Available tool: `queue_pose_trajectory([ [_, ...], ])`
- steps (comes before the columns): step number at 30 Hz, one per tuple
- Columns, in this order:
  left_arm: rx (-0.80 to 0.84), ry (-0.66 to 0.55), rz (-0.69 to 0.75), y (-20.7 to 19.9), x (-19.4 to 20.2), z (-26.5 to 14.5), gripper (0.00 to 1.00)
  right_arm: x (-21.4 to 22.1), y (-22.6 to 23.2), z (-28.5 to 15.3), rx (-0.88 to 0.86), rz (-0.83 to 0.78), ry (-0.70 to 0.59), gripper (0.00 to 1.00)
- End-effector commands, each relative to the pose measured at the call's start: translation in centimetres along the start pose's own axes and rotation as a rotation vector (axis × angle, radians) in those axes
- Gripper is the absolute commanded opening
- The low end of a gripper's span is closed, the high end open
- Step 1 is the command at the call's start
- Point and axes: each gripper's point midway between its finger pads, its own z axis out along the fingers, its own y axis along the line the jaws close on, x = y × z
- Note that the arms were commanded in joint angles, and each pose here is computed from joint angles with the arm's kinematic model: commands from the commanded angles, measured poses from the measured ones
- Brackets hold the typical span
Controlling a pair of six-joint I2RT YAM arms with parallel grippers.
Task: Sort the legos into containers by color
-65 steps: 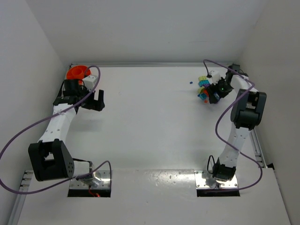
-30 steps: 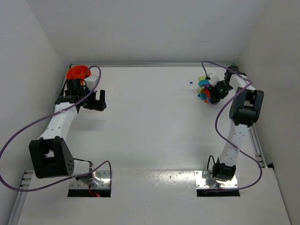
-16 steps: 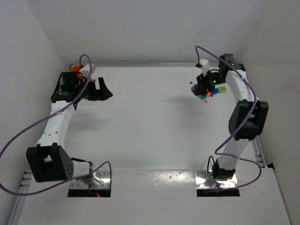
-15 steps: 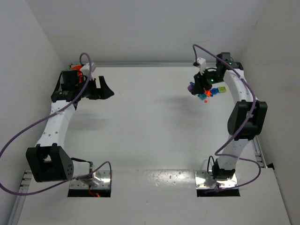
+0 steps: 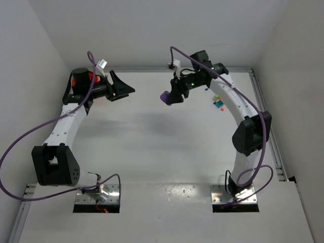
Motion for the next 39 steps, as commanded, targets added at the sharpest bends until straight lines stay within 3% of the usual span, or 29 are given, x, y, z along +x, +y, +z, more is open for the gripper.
queue_pose_trajectory([
  [1,0.093,0.023,-0.057,-1.8,0.2,0.3,0.82,-3.1,1.8,1.7,0.000,-0.078,-0.036,0.15],
  [4,0.111,0.044,-0.053,-2.4,0.7,0.6,0.78,-3.6,2.4,3.4,0.023,-0.128,-0.015,0.15],
  [7,0.147,0.075,-0.042,-2.8,1.4,0.4,0.66,-3.8,2.5,4.4,0.049,-0.153,0.003,0.15],
  [13,0.210,0.157,-0.046,-3.1,3.9,0.4,0.66,-4.8,3.0,5.4,0.058,-0.237,0.010,0.15],
  [16,0.222,0.186,-0.058,-3.2,4.9,0.7,0.76,-4.8,3.7,6.1,0.054,-0.260,0.022,0.15],
  [20,0.247,0.214,-0.051,-3.8,5.6,1.1,0.81,-4.9,4.1,6.7,0.061,-0.313,0.031,0.15],
  [29,0.268,0.243,-0.061,-4.2,6.4,1.6,0.82,-4.0,5.8,8.2,0.064,-0.400,0.076,0.15],
  [39,0.251,0.263,-0.102,-2.9,8.3,1.6,0.63,-4.5,5.7,8.3,0.088,-0.417,0.072,0.15],
])
